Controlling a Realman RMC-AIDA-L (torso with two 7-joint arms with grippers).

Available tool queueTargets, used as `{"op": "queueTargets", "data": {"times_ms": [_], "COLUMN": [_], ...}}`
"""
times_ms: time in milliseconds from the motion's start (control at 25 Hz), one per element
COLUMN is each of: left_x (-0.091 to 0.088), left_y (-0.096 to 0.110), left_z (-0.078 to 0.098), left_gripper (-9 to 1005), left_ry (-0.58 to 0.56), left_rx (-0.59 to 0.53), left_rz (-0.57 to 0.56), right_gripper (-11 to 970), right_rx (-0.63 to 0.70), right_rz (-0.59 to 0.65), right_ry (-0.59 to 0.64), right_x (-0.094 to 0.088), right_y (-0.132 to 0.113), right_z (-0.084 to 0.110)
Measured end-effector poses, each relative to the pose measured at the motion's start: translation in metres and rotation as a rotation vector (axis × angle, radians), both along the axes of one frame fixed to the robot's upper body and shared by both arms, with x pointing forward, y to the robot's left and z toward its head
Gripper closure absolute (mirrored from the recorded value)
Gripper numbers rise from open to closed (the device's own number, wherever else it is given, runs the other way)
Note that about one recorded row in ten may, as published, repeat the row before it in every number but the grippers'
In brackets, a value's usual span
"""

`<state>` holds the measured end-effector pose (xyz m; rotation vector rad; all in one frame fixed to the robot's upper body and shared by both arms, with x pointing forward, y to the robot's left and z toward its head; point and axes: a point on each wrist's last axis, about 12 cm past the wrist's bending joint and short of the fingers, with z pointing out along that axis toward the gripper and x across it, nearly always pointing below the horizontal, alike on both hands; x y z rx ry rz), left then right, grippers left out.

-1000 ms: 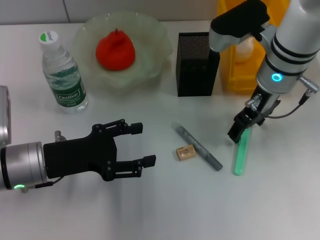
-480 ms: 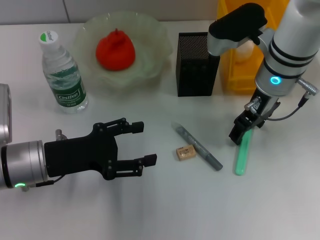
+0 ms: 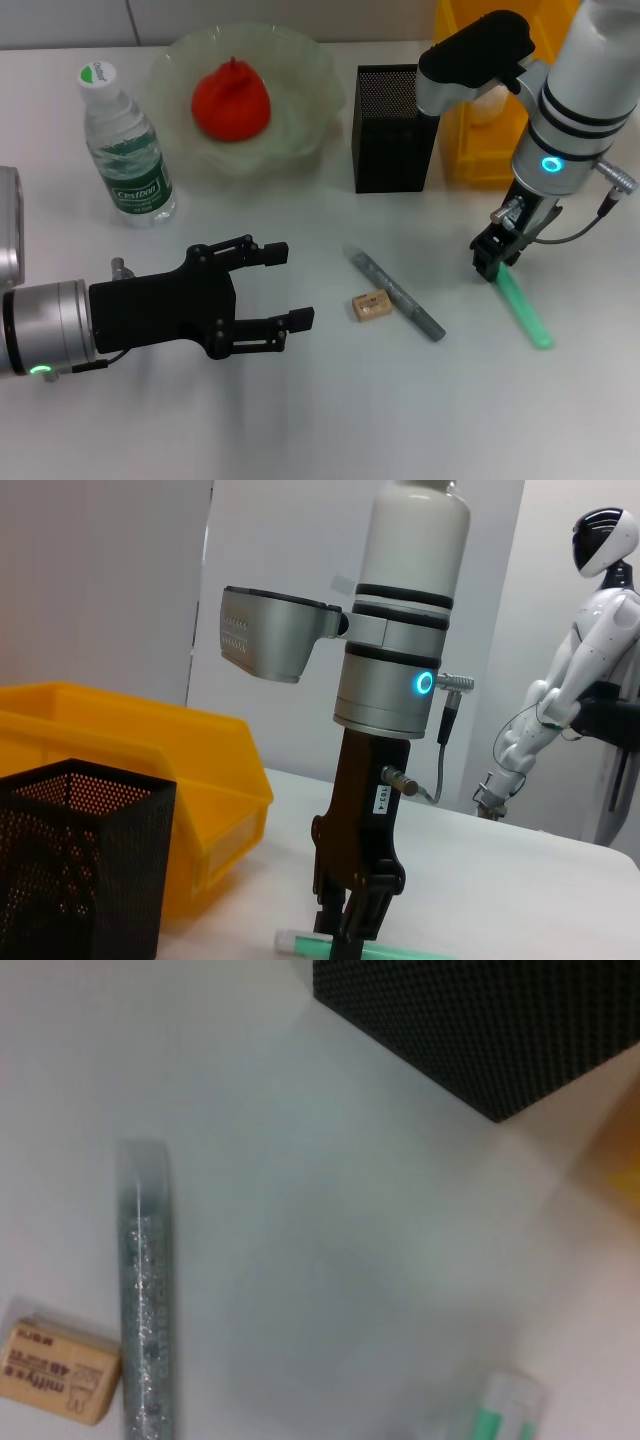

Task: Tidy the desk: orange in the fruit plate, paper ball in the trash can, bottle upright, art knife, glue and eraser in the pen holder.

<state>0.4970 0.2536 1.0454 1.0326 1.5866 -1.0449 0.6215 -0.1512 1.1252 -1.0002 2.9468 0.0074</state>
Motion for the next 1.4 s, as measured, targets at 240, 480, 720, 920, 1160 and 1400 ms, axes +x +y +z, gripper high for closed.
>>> {"op": "queueTargets", "data": {"times_ms": [240,480,720,920,1160,1400], "left_x": [0.000,0.000,0.000,0.000,0.000,-0.001], "left_y": [0.000,0.000,0.000,0.001,0.002,0.002], "left_z": [0.000,0.001,0.001,0.001,0.001,0.000], "left_gripper": [166,166,166,167,167,168], "left_ry": [-0.001,-0.002,-0.001,0.002,0.002,0.001], "left_rx": [-0.002,-0.003,-0.003,-0.002,-0.002,0.000], "left_rz": [-0.001,-0.001,0.000,0.000,0.001,0.002], "right_gripper": [680,784,776,769,760,752], "right_rx": [-0.003,-0.008,0.150,0.348,0.722,0.961], "right_rz": [0.008,0.037,0.117,0.173,0.247,0.217], "right_ry": [-0.001,-0.019,-0.044,-0.146,-0.361,-0.585], "right_x": [0.000,0.000,-0.005,-0.009,-0.015,-0.011], "right_y": [0.000,-0.001,0.004,-0.004,-0.030,-0.059], "right_z": [0.000,0.001,0.020,0.052,0.085,0.084]}}
